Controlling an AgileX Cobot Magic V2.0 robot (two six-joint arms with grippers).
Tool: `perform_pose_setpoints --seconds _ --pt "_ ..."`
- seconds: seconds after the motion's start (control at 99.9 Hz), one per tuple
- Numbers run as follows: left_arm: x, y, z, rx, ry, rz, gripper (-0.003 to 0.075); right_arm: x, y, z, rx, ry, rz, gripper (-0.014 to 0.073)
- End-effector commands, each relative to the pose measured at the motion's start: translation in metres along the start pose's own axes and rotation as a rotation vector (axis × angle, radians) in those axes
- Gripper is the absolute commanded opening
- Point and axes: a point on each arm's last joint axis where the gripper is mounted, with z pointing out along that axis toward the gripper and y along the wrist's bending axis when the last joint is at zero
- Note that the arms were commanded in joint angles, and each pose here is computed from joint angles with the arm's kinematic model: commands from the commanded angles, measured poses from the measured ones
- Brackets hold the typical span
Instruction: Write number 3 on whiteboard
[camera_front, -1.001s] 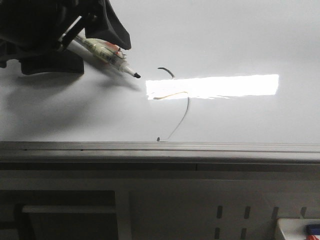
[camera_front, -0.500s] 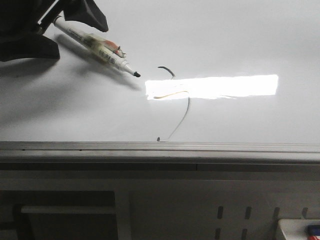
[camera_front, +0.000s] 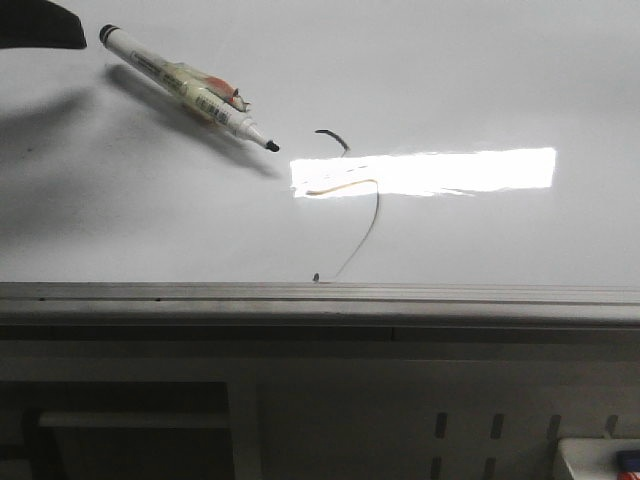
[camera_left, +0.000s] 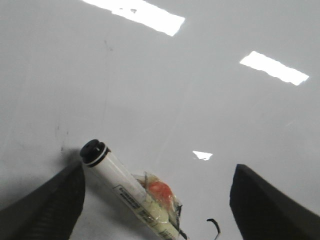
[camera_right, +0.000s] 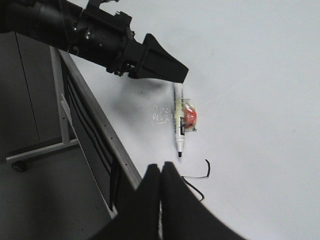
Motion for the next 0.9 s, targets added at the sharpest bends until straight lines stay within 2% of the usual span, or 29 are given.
perform_pose_setpoints --seconds 0.0,0.14,0.28,0.36,0.51,0.671,0.891 --pt "-0.014 -0.008 -0.016 0.047 -0.063 0.015 0.0547 -0.012 -0.005 -0.004 0.043 -0.077 0.013 -0.0064" --pt "-0.018 -0.009 -0.043 0.099 -0.108 0.083 0.0524 -0.012 -0.005 -0.004 0.042 -0.077 0.013 -0.0064" --pt "-0.023 -0.009 -0.078 0.153 -0.193 0.191 0.0395 -0.007 -0.005 -0.003 0.062 -0.083 0.01 -0.0064" --pt "-0.024 -0.008 -0.101 0.184 -0.255 0.26 0.0268 0.003 -0.006 -0.001 0.096 -0.1 0.014 -0.0064" --pt "-0.019 0.0 -0.14 0.226 -0.365 0.366 -0.002 0.026 -0.008 0.0 0.219 -0.198 0.027 -0.0064" --pt "-0.004 0.014 -0.161 0.242 -0.422 0.389 -0.002 0.047 -0.007 -0.007 0.32 -0.292 0.041 -0.0064" --pt "0.011 0.026 -0.169 0.252 -0.433 0.372 -0.002 0.051 -0.005 -0.011 0.32 -0.297 0.041 -0.0064"
